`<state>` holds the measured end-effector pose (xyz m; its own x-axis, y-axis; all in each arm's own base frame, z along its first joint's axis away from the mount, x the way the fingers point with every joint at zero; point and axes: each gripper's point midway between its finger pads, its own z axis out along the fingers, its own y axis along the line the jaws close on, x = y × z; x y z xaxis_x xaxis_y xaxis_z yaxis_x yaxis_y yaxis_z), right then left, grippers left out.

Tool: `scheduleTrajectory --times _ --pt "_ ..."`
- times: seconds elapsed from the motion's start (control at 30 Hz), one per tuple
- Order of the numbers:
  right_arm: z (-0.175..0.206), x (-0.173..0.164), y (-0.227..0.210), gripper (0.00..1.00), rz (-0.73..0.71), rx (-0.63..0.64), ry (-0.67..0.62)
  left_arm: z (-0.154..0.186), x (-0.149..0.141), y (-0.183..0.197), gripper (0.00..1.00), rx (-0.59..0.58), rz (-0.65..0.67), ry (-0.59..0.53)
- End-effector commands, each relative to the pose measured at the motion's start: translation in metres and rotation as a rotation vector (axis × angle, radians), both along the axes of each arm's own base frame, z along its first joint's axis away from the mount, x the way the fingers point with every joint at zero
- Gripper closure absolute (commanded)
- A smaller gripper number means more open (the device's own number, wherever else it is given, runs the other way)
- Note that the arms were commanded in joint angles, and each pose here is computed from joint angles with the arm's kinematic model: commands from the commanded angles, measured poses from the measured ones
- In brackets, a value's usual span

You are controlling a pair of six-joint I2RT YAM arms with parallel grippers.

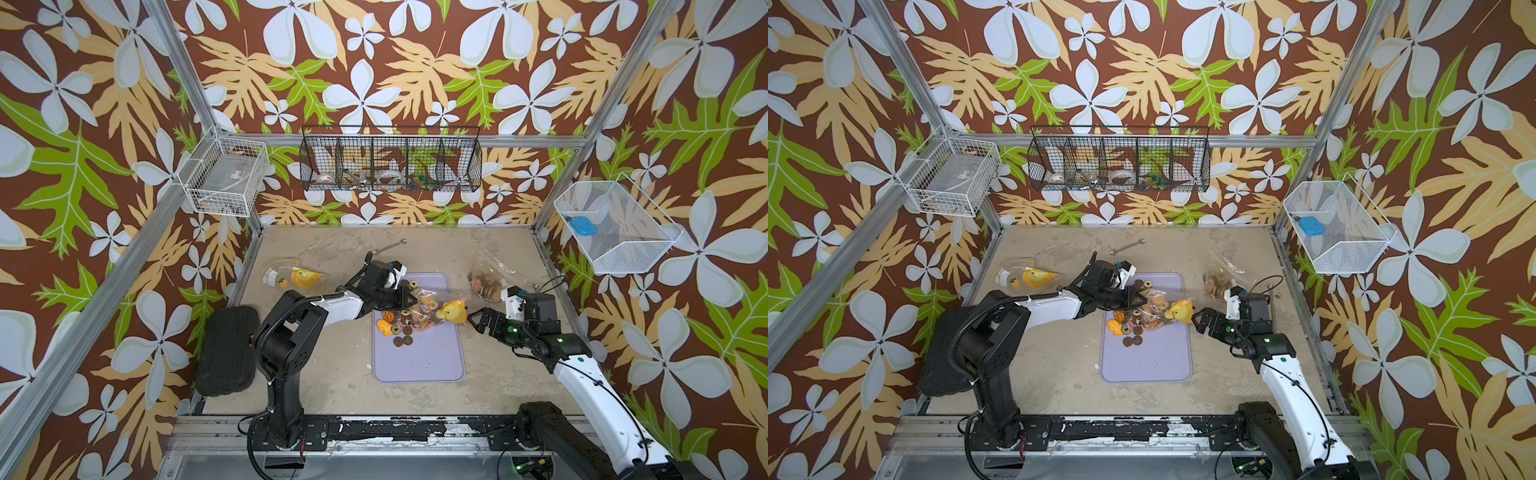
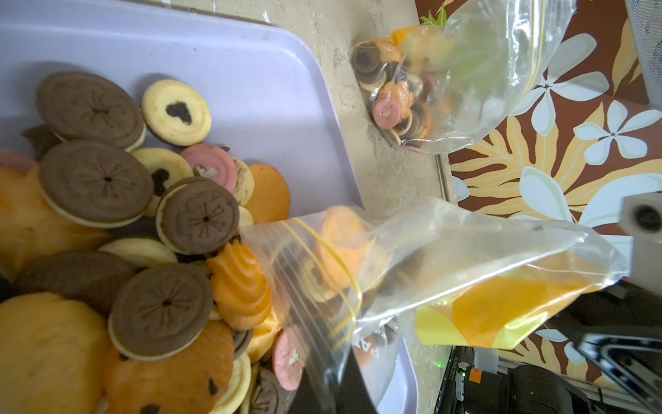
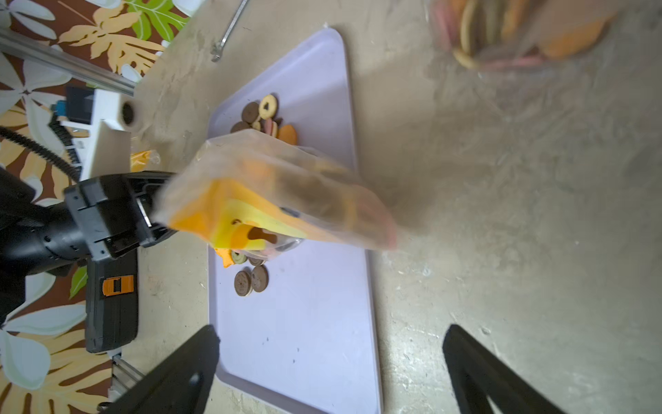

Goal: Pour cookies out of the ziploc bag
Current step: 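Pour the cookies out of the ziploc bag onto the tray.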

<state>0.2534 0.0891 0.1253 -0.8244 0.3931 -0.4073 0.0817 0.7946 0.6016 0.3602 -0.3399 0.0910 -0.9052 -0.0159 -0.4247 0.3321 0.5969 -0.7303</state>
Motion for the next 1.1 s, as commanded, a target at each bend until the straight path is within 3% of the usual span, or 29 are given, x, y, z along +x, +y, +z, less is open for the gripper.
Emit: scheduleTrajectory --times 0.0,0.7,0.87,1.07 --pt "0.001 0.01 0.01 0.0 0.01 0.093 -0.042 0.002 0.001 0.0 1.0 0.001 -0.005 -0.011" --pt "-0.034 0.055 0.034 0.0 0.0 0.321 -0.028 0.009 -0.002 0.0 1.0 -0.026 -0.013 -0.012" --pt "-0.011 0.076 0.045 0.0 0.032 0.362 -0.064 0.009 -0.001 -0.001 1.0 -0.033 -0.011 -0.008" --pt "0.049 0.094 0.08 0.03 0.152 0.434 -0.115 0.007 -0.003 0.001 1.0 -0.025 -0.008 -0.007"
